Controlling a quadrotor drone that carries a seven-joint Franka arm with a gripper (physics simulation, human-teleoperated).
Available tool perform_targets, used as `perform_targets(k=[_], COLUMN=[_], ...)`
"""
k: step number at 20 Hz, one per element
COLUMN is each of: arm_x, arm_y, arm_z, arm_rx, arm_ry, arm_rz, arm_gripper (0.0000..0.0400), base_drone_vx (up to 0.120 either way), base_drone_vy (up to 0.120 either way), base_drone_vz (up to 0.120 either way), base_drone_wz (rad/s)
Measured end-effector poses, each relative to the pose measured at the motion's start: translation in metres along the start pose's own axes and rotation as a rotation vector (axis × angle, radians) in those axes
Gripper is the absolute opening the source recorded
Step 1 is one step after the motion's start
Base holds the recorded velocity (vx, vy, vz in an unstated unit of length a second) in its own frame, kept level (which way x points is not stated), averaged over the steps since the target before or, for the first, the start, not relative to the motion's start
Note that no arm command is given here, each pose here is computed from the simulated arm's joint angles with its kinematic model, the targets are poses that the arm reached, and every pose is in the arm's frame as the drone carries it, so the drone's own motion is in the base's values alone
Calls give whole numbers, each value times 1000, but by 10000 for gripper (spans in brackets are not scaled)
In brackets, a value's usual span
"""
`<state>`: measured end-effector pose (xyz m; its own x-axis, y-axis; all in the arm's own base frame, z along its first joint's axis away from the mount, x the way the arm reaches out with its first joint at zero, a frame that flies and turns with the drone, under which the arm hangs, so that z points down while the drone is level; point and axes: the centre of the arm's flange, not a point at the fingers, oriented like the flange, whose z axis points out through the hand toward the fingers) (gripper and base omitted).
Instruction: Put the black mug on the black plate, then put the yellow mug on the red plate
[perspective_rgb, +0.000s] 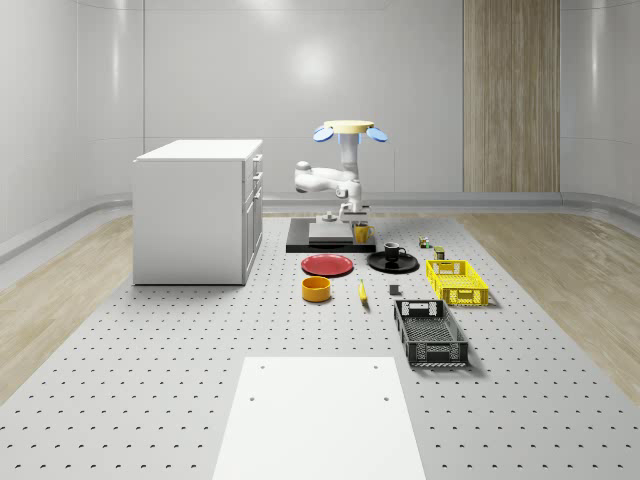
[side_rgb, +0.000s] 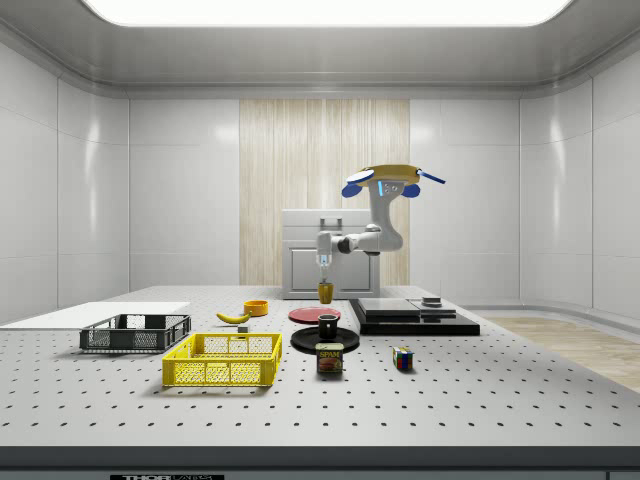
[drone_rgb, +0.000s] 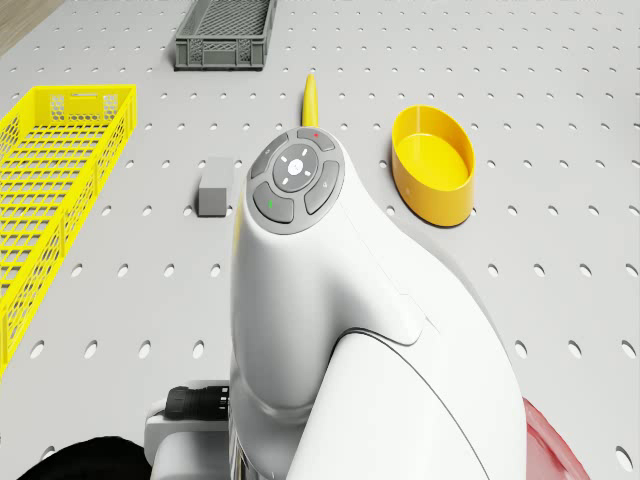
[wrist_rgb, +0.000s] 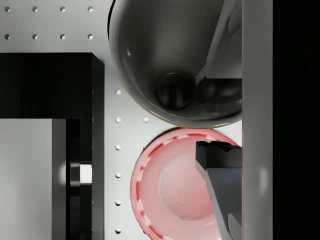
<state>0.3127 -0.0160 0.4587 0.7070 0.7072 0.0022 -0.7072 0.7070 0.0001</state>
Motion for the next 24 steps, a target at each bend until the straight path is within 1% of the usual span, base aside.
perform_targets(k=[4, 12, 13, 17, 21, 24], arm_x=[0, 0, 0, 0, 0, 0], arm_y=[0, 0, 0, 0, 0, 0], arm_z=[0, 0, 0, 0, 0, 0], arm_rx=[0, 0, 0, 0, 0, 0], arm_ry=[0, 0, 0, 0, 0, 0], arm_rz=[0, 0, 0, 0, 0, 0], arm_gripper=[110, 110, 110, 110, 110, 110], base_drone_vx=[120, 5, 40, 120, 0, 0], base_drone_vy=[-120, -120, -120, -120, -120, -120], base_drone_vz=[0, 0, 0, 0, 0, -120], base_drone_wz=[0, 0, 0, 0, 0, 0])
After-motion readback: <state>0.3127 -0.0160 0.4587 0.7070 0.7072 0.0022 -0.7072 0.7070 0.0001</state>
